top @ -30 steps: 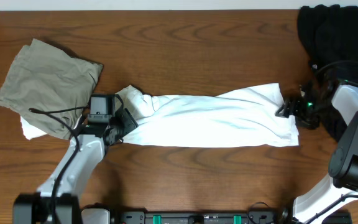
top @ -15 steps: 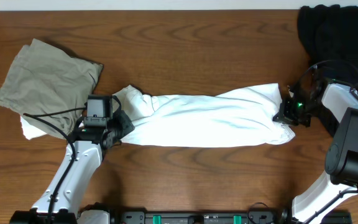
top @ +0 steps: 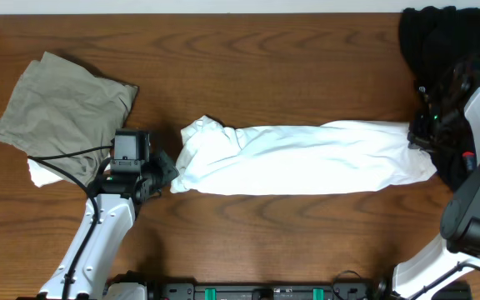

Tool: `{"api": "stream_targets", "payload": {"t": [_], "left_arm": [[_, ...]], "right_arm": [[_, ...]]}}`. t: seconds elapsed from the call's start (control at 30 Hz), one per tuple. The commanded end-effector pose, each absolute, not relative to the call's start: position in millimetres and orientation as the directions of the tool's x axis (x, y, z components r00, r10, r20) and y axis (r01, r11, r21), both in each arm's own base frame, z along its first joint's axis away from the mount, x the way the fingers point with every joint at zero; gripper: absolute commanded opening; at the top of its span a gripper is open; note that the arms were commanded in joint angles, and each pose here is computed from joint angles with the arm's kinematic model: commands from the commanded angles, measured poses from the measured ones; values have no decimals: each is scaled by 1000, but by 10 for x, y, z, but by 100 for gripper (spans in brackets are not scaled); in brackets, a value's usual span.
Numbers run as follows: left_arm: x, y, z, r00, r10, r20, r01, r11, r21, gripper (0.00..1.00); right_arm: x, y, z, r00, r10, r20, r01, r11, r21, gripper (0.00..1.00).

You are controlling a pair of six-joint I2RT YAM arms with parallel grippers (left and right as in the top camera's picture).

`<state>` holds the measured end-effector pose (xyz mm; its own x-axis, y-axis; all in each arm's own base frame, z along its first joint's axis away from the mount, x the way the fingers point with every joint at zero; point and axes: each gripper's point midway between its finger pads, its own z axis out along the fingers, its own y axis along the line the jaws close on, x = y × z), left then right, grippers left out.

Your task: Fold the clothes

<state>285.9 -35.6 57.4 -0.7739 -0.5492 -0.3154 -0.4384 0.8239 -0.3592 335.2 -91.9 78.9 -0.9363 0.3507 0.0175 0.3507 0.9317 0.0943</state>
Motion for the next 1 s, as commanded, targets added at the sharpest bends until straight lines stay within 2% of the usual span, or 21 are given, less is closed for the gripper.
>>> {"api": "stream_targets", "payload": {"t": [0.0, 0.23, 0.63, 0.97], "left_arm": [[2847, -320, 587, -775, -537, -333, -429, 834, -346, 43], [2846, -320, 586, -775, -537, -333, -429, 834, -346, 43], [2839, -321, 583, -777, -537, -330, -430, 834, -345, 43], [2798, -319, 561, -783, -536, -316, -436, 835, -336, 43]], "right_arm": [[3365, -786, 918, -950, 312, 6, 312, 948, 67, 1], [3355, -150, 915, -977, 206, 50, 209, 976, 61, 1], [3327, 843, 805, -997, 65, 34, 67, 996, 60, 1], [3374, 1399, 550, -998, -70, -1, -70, 995, 66, 1]]}}
